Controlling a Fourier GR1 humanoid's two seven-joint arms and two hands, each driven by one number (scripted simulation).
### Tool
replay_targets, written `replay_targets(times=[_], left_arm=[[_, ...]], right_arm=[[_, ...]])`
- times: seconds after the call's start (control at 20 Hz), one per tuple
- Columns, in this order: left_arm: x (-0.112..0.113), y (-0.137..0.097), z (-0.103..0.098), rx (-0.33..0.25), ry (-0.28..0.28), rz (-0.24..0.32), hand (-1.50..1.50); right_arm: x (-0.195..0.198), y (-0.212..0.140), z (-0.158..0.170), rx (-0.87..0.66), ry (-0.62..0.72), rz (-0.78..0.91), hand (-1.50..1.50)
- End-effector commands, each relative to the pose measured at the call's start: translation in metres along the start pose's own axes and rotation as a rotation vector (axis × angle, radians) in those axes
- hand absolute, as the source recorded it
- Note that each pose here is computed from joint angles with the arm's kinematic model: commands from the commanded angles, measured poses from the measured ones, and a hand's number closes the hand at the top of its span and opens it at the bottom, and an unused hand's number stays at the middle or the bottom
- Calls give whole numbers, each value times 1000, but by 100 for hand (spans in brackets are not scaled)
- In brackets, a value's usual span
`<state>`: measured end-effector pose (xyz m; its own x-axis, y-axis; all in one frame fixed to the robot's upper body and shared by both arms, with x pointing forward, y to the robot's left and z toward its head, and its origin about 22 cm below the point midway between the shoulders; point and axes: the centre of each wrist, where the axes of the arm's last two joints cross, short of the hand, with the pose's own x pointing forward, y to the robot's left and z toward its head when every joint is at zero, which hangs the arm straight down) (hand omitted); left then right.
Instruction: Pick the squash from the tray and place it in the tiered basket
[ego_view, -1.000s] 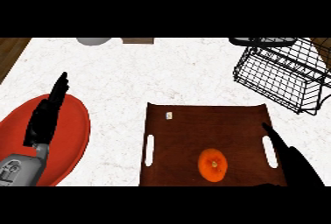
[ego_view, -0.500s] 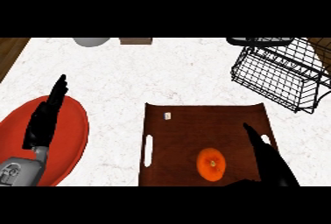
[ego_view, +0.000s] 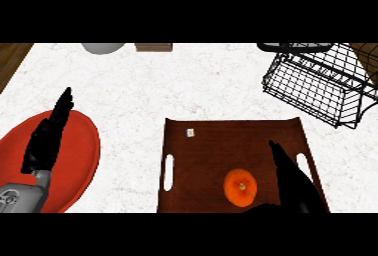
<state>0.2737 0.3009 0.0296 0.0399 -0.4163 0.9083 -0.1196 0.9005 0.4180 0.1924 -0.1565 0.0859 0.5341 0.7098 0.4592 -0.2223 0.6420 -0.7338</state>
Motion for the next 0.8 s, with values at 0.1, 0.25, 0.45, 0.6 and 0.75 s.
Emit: replay_targets(times=[0.1,0.25,0.45,0.6,0.75], left_arm=[[8,-7,-4,-5,4,-2,0],[14,-1,-6,-10,-3,15,0],[10,0,-6,-5,-5,4,0],[12,-8,-7,17,9,15,0],[1,5,-2,-6,-6,-2,0]], right_arm=[[19,5,1,13,211,60,-150],[13,22,11,36,242,30,-150],[28,22,-5,49,262,24,-150],[26,42,7,57,266,28,-150],[26,28,-1,55,263,32,-150]])
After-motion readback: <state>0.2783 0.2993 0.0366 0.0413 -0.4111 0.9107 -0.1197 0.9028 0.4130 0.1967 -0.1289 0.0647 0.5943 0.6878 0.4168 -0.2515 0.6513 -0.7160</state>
